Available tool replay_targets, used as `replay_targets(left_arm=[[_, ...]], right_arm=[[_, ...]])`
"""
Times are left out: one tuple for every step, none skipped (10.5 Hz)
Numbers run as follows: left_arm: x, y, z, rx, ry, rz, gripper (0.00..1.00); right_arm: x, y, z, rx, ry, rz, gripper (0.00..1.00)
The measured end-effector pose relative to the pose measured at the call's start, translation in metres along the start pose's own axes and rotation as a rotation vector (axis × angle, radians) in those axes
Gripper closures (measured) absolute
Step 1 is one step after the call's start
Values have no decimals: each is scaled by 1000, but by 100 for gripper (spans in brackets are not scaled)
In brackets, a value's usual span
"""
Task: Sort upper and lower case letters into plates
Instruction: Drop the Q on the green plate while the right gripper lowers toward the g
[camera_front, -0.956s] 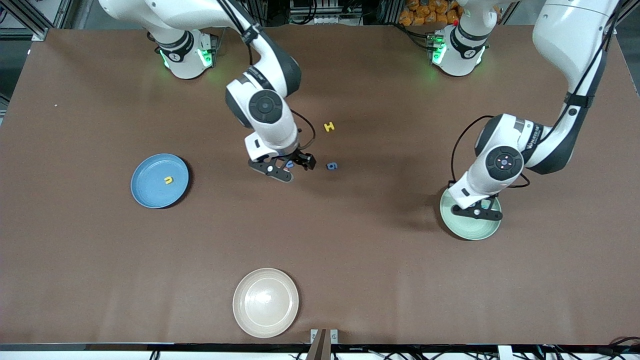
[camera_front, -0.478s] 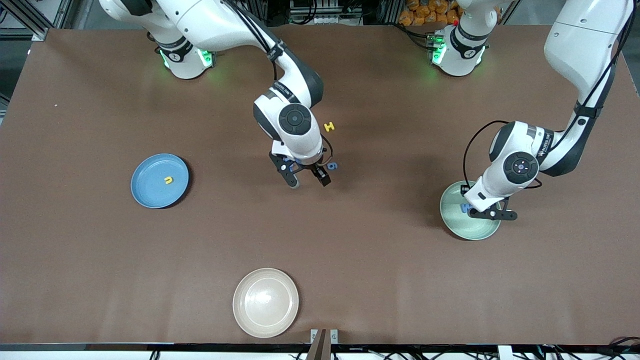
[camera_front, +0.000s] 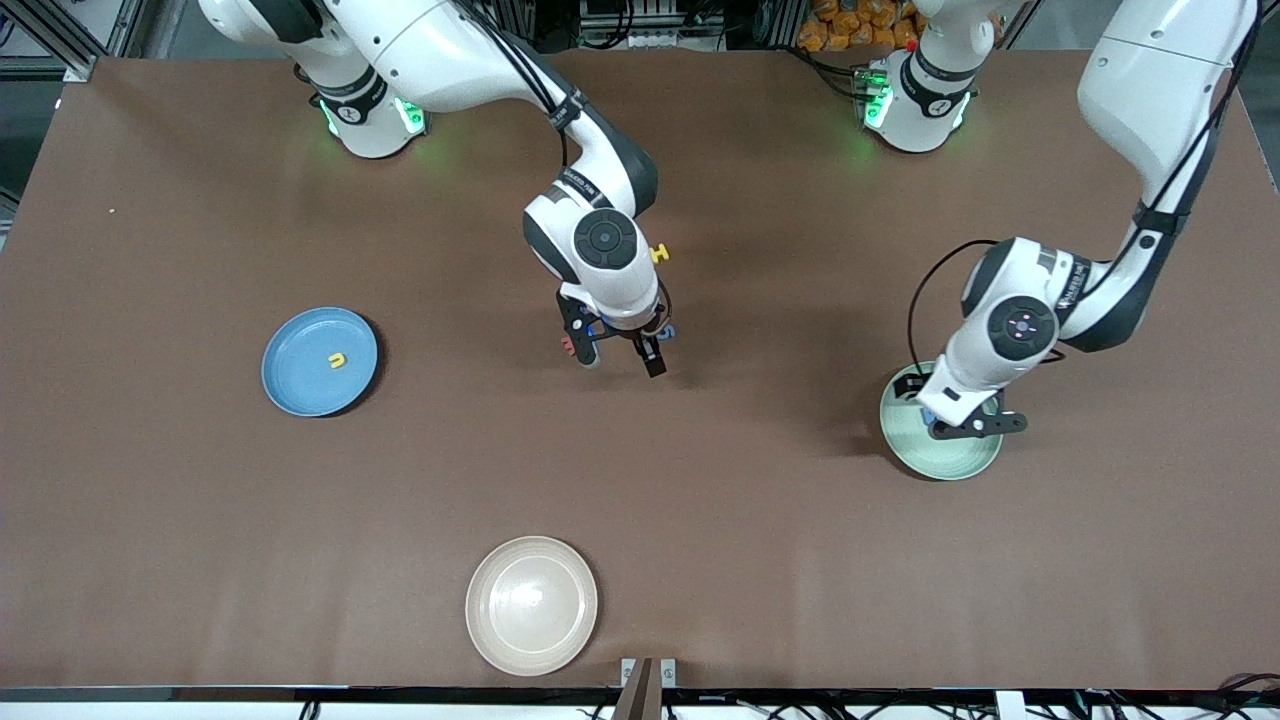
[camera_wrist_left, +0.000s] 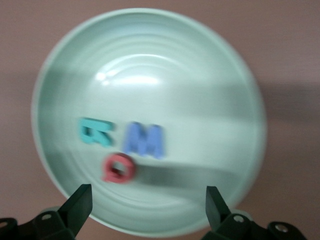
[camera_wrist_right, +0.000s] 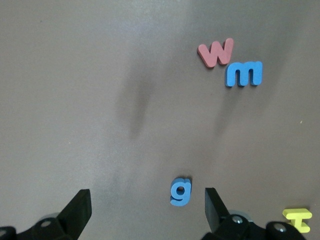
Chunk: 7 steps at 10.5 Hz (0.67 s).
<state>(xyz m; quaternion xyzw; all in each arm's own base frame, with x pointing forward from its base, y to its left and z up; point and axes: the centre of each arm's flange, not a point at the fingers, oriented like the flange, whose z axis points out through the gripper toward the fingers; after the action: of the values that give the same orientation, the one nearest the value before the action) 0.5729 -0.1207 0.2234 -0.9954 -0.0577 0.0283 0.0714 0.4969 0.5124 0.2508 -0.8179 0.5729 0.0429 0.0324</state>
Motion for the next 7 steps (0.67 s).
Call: replay_targets(left_arm=[[-12,27,-12,2,-1,-35,0],[-23,48,-27,5,10,-58,0],[-31,62,-41,10,22,-74,0],[-37,71,-50,7,24,-103,0],[-43,81,-55,-3,20,-144,0],[-50,91,-58,-8,20,-179,0],[-56,100,-59,-12,19,-206,0]], right_arm=[[-12,6,3,1,4,8,0],[-24,11,6,14,10,52,0],[-34,15,9,33,25,103,0],[-38,18,13,42,42,131,0],[-40,20,18,43,52,144,0],[-39,20,22,44,58,150,0],[-36,19,27,46,60,155,0]])
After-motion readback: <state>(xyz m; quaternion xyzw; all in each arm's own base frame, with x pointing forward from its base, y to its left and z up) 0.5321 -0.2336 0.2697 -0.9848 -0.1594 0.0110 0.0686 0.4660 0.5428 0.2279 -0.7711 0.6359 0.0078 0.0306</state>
